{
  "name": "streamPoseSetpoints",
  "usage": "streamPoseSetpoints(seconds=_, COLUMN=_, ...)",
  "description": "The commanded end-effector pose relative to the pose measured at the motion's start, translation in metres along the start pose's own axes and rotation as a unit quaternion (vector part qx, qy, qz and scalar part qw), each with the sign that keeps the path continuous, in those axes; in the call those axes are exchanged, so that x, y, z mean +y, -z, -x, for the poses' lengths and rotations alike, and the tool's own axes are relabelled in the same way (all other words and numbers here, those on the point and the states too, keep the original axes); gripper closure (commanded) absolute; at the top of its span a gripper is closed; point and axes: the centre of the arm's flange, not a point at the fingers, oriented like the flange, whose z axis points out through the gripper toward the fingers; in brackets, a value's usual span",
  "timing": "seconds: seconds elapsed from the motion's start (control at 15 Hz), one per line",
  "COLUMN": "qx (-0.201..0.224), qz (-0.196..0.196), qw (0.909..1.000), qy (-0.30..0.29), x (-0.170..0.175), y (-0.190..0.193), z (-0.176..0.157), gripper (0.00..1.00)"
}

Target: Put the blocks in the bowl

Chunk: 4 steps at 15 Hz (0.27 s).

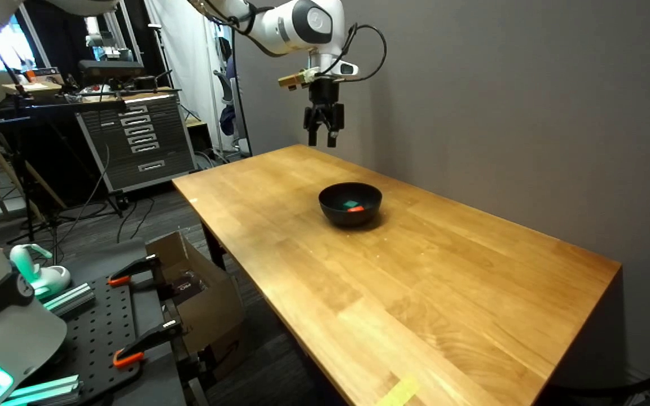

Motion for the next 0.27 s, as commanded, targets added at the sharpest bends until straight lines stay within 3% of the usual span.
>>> streamPoseSetpoints(seconds=0.0, qx=0.003, qz=-0.048, qw=0.9988, qy=-0.011, x=0.019, y=0.009, z=0.082, gripper=0.00)
streamPoseSetpoints(seconds=0.07, qx=-0.005, qz=-0.017, qw=0.9998, qy=0.000, x=0.002, y=0.013, z=0.020, gripper=0.00)
streamPoseSetpoints(seconds=0.2, qx=-0.004, qz=-0.018, qw=0.9998, qy=0.002, x=0.003, y=0.020, z=0.027, gripper=0.00)
